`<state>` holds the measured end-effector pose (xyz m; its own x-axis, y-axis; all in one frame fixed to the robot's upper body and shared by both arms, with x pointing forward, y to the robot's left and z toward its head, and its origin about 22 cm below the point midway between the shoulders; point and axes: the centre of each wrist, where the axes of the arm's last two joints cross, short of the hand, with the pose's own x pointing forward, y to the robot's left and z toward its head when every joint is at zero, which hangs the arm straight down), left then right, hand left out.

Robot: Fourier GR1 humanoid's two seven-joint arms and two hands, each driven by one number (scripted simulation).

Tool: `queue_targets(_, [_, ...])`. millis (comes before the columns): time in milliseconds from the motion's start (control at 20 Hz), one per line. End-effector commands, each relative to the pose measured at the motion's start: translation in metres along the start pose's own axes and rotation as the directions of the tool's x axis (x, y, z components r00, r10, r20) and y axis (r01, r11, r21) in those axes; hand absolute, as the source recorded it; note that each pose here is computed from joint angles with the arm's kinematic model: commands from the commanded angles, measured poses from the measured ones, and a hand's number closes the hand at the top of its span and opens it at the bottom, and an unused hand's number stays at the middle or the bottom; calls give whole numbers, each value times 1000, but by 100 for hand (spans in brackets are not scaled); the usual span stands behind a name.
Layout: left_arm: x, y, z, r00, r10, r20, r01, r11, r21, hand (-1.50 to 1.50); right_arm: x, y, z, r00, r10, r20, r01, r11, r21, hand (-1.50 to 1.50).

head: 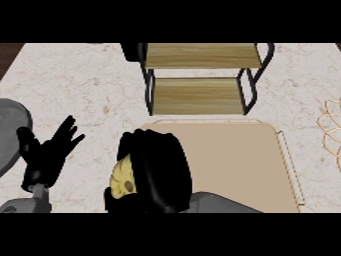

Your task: Pick the squash from the tray and place it in the tiered shelf

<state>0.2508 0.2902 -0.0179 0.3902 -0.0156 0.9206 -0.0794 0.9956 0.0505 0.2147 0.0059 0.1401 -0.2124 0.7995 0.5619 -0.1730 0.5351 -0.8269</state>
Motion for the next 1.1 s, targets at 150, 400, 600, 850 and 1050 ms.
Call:
queue_targets(150, [-10, 0, 2, 998, -14, -64, 14, 1000, 4, 0, 55, -75, 22, 998, -63, -25, 55, 965, -257, 150])
queue_targets(400, [-9, 6, -7, 997, -4, -83, 5, 1000, 18, 0, 74, -117, 15, 997, -57, -46, 38, 939, -341, 150])
queue_targets(600, [-19, 7, 2, 997, -11, -76, 12, 1000, 11, 0, 78, -151, 6, 994, -68, -90, 31, 931, -363, 150])
queue_targets(850, [-7, 1, -4, 998, -2, -68, 3, 1000, 7, 0, 90, -198, -9, 987, -130, -95, 79, 905, -419, 150])
queue_targets(1050, [-9, 14, 0, 998, -11, -58, 12, 1000, 19, 0, 78, -225, -25, 985, -133, -113, 69, 891, -448, 150])
